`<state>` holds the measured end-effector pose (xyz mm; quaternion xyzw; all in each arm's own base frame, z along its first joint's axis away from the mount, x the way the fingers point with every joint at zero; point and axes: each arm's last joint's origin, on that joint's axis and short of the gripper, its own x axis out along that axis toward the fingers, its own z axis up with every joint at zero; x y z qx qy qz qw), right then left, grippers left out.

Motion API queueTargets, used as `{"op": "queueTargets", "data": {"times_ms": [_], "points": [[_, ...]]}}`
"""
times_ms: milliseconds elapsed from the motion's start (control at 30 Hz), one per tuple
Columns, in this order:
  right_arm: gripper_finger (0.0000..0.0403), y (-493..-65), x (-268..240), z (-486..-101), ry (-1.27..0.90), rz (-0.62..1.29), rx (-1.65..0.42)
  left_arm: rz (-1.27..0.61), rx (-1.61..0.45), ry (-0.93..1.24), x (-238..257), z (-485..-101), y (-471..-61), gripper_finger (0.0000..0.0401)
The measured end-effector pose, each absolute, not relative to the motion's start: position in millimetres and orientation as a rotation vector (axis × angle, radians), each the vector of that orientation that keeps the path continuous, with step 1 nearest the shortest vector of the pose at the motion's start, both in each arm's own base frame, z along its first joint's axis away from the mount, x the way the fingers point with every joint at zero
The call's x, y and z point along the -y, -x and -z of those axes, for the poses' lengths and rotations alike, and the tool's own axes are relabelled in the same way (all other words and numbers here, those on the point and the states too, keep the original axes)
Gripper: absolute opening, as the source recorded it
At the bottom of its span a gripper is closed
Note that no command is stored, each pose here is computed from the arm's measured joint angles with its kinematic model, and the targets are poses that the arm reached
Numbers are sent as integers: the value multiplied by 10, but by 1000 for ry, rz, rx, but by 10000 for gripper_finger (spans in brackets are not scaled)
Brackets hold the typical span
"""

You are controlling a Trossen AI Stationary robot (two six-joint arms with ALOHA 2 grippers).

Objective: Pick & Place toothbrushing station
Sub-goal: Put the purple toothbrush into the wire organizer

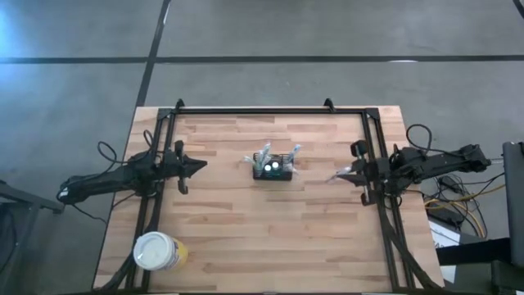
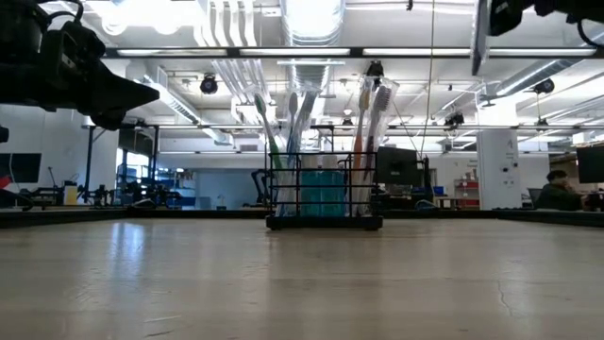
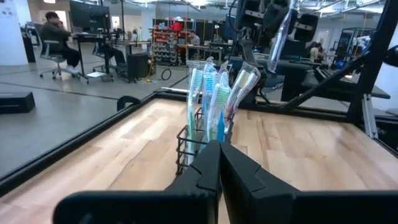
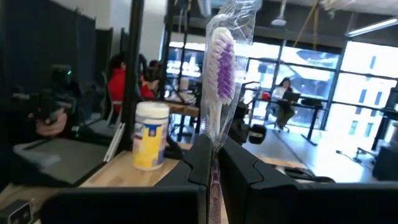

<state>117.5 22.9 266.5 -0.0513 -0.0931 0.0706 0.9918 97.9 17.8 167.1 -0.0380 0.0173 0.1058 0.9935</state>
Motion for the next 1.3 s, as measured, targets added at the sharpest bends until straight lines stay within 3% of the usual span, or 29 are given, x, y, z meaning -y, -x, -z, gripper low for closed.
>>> {"op": "queueTargets", "data": {"times_ms": [700, 1300], "points": [[13, -967, -184, -1991, 145, -123, 287, -180, -28, 92, -168, -1678, -981, 12], [13, -965, -185, -1877, 94, -138, 227, -180, -38, 84, -168, -1669, -981, 12]]}}
